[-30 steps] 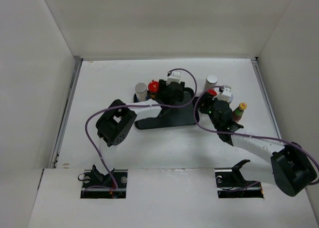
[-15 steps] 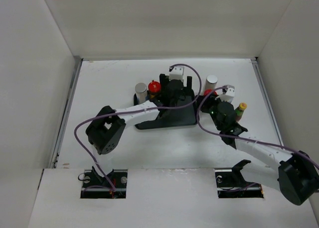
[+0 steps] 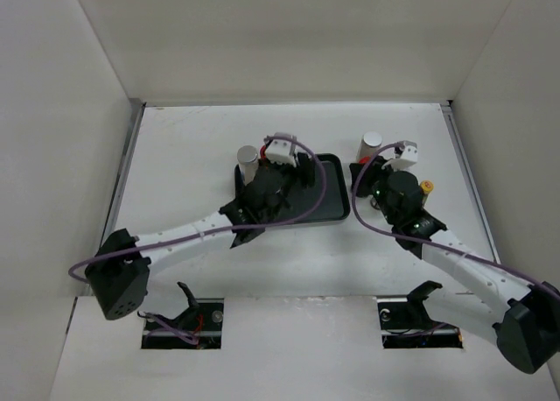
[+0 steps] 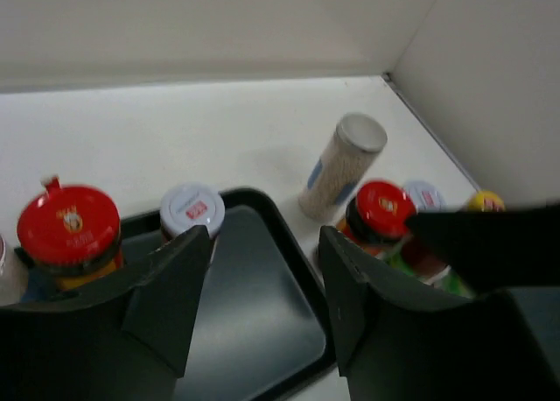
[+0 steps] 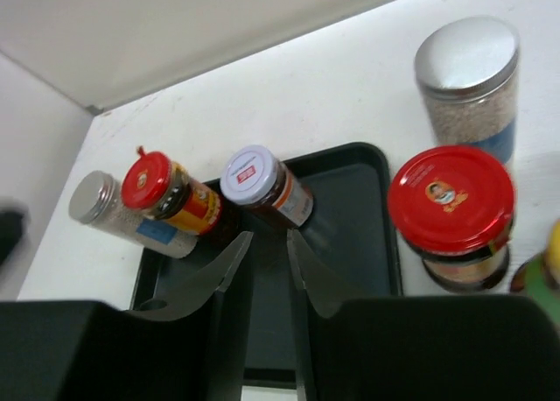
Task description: Organize the condiment bottles
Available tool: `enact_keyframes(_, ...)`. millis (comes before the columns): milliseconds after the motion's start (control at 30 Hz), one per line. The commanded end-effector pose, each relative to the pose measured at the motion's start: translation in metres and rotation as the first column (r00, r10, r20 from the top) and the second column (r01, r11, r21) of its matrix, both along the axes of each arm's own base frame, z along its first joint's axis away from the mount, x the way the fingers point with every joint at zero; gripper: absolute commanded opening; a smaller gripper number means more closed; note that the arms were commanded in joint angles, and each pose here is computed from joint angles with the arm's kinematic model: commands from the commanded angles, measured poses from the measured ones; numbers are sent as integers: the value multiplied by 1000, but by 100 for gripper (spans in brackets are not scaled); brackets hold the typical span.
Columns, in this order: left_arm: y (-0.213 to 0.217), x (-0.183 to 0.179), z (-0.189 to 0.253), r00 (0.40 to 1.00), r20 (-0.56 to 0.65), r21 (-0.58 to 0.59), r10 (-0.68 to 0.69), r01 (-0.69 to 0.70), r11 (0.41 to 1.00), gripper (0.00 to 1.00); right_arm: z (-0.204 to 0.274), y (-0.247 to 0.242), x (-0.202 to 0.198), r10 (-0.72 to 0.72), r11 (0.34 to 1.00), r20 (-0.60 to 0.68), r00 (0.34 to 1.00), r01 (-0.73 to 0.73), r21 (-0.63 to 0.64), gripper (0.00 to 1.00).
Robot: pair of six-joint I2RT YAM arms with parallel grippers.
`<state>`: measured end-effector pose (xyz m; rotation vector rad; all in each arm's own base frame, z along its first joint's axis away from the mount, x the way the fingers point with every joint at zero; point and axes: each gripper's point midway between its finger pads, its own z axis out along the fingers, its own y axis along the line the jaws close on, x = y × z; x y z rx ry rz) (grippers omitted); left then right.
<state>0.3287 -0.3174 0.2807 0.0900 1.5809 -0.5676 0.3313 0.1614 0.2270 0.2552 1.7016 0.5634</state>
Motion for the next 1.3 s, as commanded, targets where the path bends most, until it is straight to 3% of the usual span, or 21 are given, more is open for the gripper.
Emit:
enact_keyframes(0,9,-41,-16,997,-13,-32,-81,80,996,50,17,-24,10,-85,993,-19,996,83,-88,33)
enact_keyframes(200,65,-61,-70,995,-99,-105,-12,1,994,49,16,-56,24,-209,952,-84,974,183,-247,55)
enact_keyframes(400,124,-58,-102,985,-135,-189,109,-133,973,52,32,-87,26,-334,891,-87,939,284,-355,66)
enact_keyframes(533,155,-58,-106,981,-91,-181,173,-187,965,57,29,-123,8,-462,817,-81,883,388,-427,72)
enact_keyframes(633,168,-59,-107,976,-96,-242,197,-215,946,59,18,-130,-3,-483,806,-104,869,395,-440,74)
enact_keyframes(1000,173,-59,-116,972,-129,-274,196,-225,935,66,-19,-118,2,-456,837,-168,874,358,-413,71)
enact_keyframes(1133,171,-59,-118,973,-132,-275,188,-218,936,68,-23,-114,11,-441,847,-159,883,351,-399,61)
enact_keyframes(1267,172,-58,-118,972,-133,-276,192,-223,935,77,-29,-113,17,-432,851,-160,888,342,-398,51)
